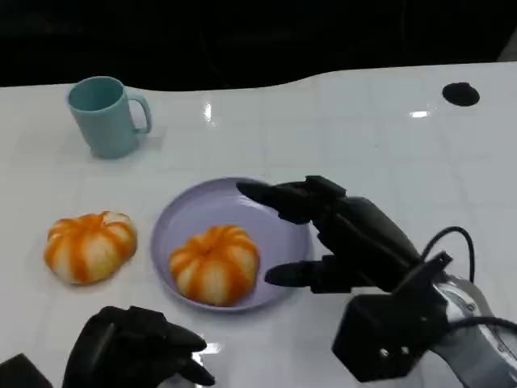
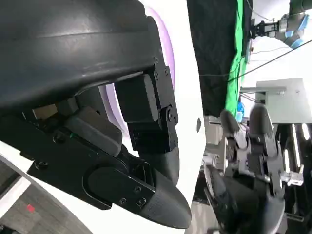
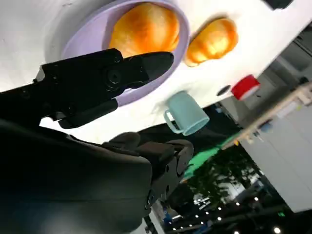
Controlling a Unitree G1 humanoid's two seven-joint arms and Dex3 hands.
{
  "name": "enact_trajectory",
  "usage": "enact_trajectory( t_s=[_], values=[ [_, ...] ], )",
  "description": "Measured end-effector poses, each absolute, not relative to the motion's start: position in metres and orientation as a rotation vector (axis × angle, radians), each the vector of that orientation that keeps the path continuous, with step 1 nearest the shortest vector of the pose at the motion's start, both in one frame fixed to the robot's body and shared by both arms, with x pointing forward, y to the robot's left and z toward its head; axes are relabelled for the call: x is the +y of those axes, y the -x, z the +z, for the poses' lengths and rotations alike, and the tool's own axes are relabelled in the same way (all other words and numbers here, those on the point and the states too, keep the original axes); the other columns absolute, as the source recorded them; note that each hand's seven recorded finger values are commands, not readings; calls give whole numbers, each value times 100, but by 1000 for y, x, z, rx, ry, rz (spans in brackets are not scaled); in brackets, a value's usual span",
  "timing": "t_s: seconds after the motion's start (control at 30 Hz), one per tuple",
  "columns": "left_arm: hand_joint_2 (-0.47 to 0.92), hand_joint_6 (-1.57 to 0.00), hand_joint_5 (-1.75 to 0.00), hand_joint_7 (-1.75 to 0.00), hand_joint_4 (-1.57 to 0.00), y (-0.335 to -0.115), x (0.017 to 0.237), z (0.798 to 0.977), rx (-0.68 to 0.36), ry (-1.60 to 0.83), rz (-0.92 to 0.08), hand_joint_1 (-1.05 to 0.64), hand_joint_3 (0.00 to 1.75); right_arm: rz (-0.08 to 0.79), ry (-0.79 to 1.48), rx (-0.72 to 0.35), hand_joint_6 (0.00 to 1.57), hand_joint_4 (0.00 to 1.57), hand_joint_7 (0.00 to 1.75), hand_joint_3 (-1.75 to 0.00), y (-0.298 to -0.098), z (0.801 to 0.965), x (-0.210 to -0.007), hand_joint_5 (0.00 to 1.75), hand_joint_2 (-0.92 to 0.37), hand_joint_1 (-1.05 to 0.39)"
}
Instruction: Grasp the bread from the table and place it into the plate.
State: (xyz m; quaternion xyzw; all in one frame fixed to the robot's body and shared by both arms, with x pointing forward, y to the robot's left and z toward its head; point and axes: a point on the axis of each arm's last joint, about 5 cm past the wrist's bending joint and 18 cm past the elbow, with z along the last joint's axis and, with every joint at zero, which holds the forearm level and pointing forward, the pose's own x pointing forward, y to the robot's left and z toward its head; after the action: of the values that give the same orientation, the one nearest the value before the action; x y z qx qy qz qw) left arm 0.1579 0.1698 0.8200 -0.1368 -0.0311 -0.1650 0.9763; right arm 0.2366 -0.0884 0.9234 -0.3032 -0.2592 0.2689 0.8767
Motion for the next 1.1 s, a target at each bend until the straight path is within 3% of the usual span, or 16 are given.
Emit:
enact_trajectory(
  t_s=[0.3, 0.33, 0.4, 0.43, 0.47, 0.53, 0.63, 0.87, 1.1],
  values=[
    [79, -157, -35, -11, -157, -158, 170, 820, -65, 274, -334, -105, 0, 509, 451, -516, 79, 55, 26, -7, -218, 913, -107, 98, -91, -9],
    [79, -157, -34, -11, -157, -159, 170, 820, -65, 274, -335, -105, 0, 511, 421, -508, 82, 56, 31, -22, -216, 912, -109, 105, -86, -7],
    [79, -157, -34, -11, -157, -159, 170, 820, -66, 274, -335, -105, 1, 509, 351, -481, 84, 59, 42, -75, -212, 912, -114, 117, -62, -5],
    [79, -157, -34, -11, -157, -159, 170, 820, -66, 273, -335, -105, 0, 509, 311, -463, 82, 61, 59, -93, -211, 912, -116, 125, -55, -3],
    [79, -157, -34, -11, -157, -159, 170, 821, -66, 273, -335, -105, 0, 510, 271, -440, 77, 63, 78, -101, -209, 912, -119, 130, -53, -2],
    [79, -157, -34, -10, -157, -159, 169, 821, -67, 273, -336, -105, 0, 512, 204, -389, 70, 69, 115, -103, -204, 910, -124, 142, -56, -3],
    [79, -157, -34, -11, -157, -160, 170, 821, -66, 273, -335, -105, 0, 516, 172, -342, 70, 72, 134, -97, -198, 907, -131, 156, -65, -7],
    [79, -157, -34, -12, -157, -161, 169, 821, -68, 273, -337, -105, 0, 507, 181, -265, 72, 83, 147, -120, -185, 907, -145, 174, -51, -4],
    [79, -157, -34, -11, -157, -161, 169, 821, -68, 274, -337, -105, 0, 500, 190, -219, 69, 87, 156, -125, -170, 900, -148, 175, -51, -4]
  ],
)
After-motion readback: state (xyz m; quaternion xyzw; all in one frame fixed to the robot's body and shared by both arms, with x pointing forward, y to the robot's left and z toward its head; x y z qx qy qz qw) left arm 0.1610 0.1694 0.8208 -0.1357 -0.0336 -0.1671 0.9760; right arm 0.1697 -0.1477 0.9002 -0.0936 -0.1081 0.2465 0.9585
